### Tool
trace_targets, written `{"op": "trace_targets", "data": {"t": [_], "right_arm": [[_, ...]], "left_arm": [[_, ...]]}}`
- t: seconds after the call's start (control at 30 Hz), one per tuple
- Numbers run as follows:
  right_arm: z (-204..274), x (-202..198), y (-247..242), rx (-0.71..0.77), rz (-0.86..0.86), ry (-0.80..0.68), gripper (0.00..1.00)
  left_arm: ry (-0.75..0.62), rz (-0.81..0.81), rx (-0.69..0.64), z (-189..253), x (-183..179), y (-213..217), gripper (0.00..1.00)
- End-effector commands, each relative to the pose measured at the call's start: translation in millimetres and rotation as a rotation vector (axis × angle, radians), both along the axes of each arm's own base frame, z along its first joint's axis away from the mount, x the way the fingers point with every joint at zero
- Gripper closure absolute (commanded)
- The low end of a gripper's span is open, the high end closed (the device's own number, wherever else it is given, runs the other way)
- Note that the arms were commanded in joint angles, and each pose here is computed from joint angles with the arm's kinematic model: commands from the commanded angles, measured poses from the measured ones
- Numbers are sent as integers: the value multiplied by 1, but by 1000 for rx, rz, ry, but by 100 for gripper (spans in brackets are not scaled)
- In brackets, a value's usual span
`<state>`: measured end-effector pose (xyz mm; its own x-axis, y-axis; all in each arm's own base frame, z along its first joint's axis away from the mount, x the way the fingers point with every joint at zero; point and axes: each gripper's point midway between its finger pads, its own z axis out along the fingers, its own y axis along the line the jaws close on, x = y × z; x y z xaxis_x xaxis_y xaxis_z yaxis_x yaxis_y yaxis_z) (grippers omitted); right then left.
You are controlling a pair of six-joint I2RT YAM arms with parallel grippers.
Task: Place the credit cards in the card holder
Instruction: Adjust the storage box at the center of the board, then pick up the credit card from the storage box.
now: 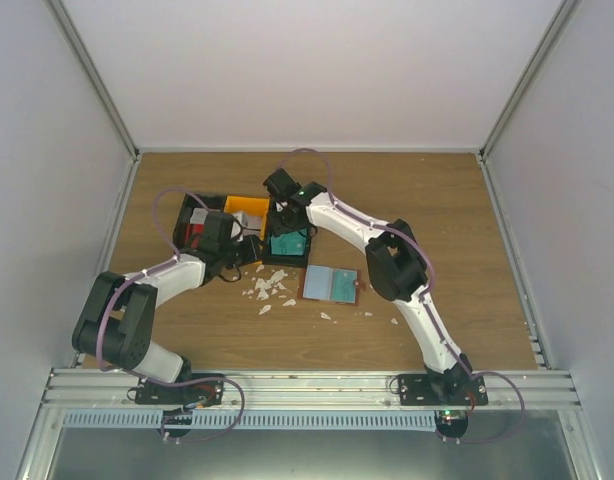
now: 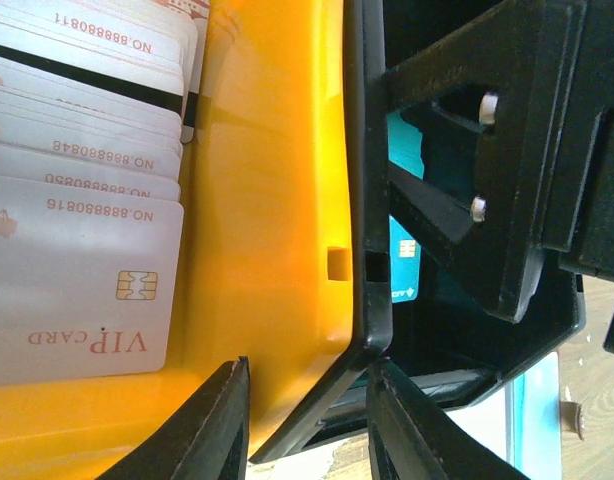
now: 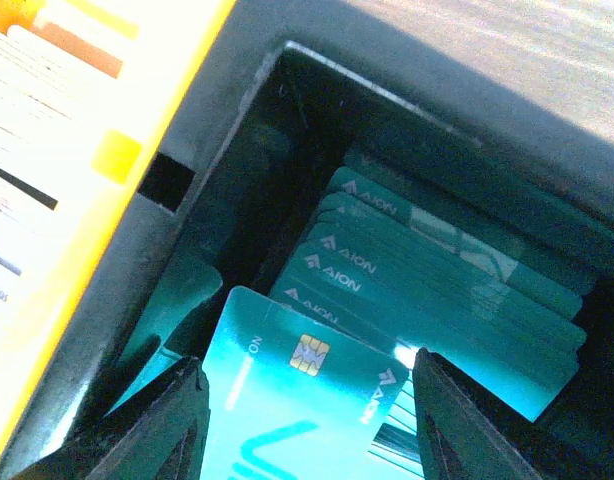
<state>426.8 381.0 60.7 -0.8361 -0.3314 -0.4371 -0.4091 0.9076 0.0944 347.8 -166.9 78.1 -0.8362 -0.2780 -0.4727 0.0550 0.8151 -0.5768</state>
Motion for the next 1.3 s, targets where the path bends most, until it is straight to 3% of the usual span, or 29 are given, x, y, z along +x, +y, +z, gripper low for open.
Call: {"op": "trace_targets", "data": {"t": [0.0, 0.13, 0.33, 0.5, 0.6, 0.8, 0.93, 1.03, 1.27], "right_arm": [[-18, -21, -3, 19, 57, 111, 45], [10, -9, -10, 35, 30, 25, 47], [79, 10, -27, 173, -30, -124, 47], [123, 7, -58, 265, -87, -203, 46], [136, -4, -86, 294, -129, -227, 45], [126, -44, -148, 320, -221, -205, 44], [118, -71, -175, 330, -265, -193, 43], [112, -89, -191, 325, -287, -185, 43], [90, -105, -203, 305, -304, -141, 43]], "left_arm": [[-79, -43, -19, 22, 5, -16, 66], [-157, -66, 27, 45, 15, -18, 64], [-323, -206, 114, 100, 26, -30, 57], [-473, -330, 167, 147, 36, -44, 44], [-549, -493, 226, 159, 37, -58, 37], [-564, -781, 314, 150, 39, -78, 32], [-495, -903, 372, 131, 45, -80, 40], [-470, -956, 446, 111, 50, -75, 44], [-509, -1136, 557, 79, 50, -85, 41]]}}
